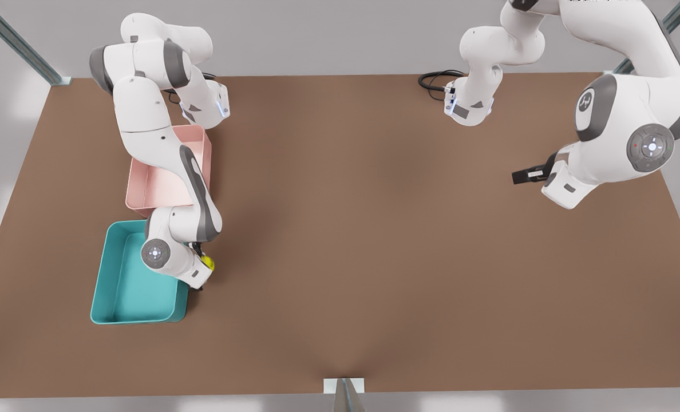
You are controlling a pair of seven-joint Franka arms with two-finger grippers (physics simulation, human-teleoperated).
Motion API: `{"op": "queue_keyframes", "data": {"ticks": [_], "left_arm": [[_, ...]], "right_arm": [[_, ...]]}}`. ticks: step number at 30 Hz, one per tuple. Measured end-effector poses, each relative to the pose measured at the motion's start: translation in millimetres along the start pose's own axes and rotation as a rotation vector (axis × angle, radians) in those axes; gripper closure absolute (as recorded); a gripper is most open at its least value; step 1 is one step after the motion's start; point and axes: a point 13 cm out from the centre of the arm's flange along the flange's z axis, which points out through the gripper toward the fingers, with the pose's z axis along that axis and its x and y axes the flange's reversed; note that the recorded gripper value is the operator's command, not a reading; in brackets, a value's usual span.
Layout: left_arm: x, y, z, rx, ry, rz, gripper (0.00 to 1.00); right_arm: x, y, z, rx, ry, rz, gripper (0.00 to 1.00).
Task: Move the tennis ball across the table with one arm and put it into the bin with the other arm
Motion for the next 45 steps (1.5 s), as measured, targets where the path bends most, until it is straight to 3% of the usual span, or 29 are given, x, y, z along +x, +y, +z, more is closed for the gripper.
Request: {"op": "queue_keyframes", "data": {"ticks": [18, 19, 20, 21, 26, 30, 34, 39, 40, 41, 45], "left_arm": [[-10.8, 1.5, 13.4, -0.003, 0.024, -0.004, 0.00], [-10.9, 1.5, 13.6, -0.003, 0.025, -0.004, 0.00], [-11.0, 1.5, 14.1, -0.004, 0.026, -0.003, 0.00], [-11.1, 1.5, 14.4, -0.004, 0.026, -0.003, 0.00], [-11.6, 1.4, 15.0, -0.004, 0.027, -0.003, 0.00], [-13.8, 4.6, 17.1, -0.002, 0.032, -0.009, 0.00], [-13.7, 5.0, 16.9, -0.002, 0.032, -0.009, 0.00], [-13.6, 4.9, 17.0, -0.002, 0.033, -0.008, 0.00], [-13.5, 5.0, 16.9, -0.002, 0.032, -0.008, 0.00], [-13.6, 4.9, 17.1, -0.002, 0.033, -0.008, 0.00], [-13.6, 4.8, 17.6, -0.002, 0.034, -0.008, 0.00]], "right_arm": [[1.8, -5.4, 25.4, 0.013, -0.013, -0.069, 0.01], [2.7, -5.8, 25.7, 0.015, -0.012, -0.071, 0.10], [3.4, -6.4, 25.1, 0.018, -0.012, -0.073, 0.31], [4.0, -6.6, 24.5, 0.019, -0.011, -0.075, 0.43], [1.9, -10.7, 13.9, 0.035, -0.012, -0.090, 0.46], [-7.8, -17.1, -3.8, 0.058, -0.020, -0.104, 0.46], [-13.9, -27.3, -73.0, 0.119, -0.032, -0.115, 0.46], [64.1, -10.1, -122.6, 0.099, 0.036, -0.070, 0.45], [85.1, -5.3, -123.4, 0.087, 0.048, -0.054, 0.38], [101.8, -1.0, -121.3, 0.076, 0.057, -0.040, 0.00], [134.4, 9.2, -103.6, 0.039, 0.066, -0.017, 0.00]]}}
